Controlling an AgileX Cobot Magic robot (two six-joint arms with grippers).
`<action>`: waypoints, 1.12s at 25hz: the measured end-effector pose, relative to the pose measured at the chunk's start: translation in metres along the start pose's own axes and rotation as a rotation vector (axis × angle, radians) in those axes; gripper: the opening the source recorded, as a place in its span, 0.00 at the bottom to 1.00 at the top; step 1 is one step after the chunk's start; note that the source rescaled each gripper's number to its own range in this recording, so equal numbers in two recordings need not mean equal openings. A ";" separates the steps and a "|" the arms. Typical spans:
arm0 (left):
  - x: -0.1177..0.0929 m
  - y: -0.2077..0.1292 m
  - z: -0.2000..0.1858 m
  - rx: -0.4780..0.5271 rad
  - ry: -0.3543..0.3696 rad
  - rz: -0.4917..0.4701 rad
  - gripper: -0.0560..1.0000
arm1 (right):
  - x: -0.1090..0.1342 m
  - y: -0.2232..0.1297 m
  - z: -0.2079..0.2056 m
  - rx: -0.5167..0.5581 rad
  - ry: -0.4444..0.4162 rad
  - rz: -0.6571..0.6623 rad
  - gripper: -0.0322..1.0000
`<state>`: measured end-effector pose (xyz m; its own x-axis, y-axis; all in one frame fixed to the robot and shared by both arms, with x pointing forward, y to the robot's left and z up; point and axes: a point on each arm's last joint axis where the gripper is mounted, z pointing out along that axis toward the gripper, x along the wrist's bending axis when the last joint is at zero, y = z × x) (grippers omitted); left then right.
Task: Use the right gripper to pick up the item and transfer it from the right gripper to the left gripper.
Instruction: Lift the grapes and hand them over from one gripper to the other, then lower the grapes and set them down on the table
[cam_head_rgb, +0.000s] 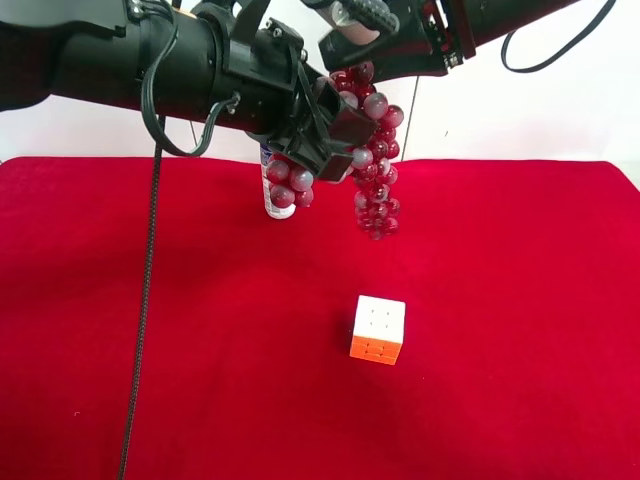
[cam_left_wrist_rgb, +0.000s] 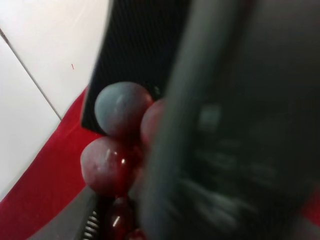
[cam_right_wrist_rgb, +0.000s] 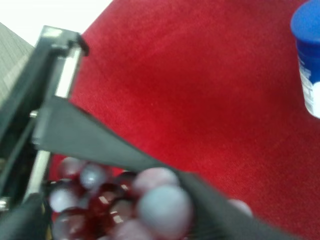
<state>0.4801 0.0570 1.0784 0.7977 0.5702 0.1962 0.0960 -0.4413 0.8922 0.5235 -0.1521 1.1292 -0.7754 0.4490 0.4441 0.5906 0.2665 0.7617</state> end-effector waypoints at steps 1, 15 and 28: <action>0.000 0.000 0.000 0.001 0.000 0.000 0.10 | 0.000 0.000 0.000 0.000 0.000 0.000 0.78; 0.000 -0.001 0.001 0.005 -0.001 0.001 0.10 | -0.009 -0.008 -0.002 0.094 -0.108 -0.068 1.00; 0.002 -0.001 0.001 -0.004 0.021 -0.001 0.08 | 0.038 -0.014 -0.055 0.151 -0.268 -0.082 1.00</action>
<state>0.4822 0.0577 1.0778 0.7851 0.5850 0.2037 0.0942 -0.4378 0.8941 0.4734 -0.1856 1.1619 -0.7468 0.6244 0.2287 0.5708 0.4254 0.7024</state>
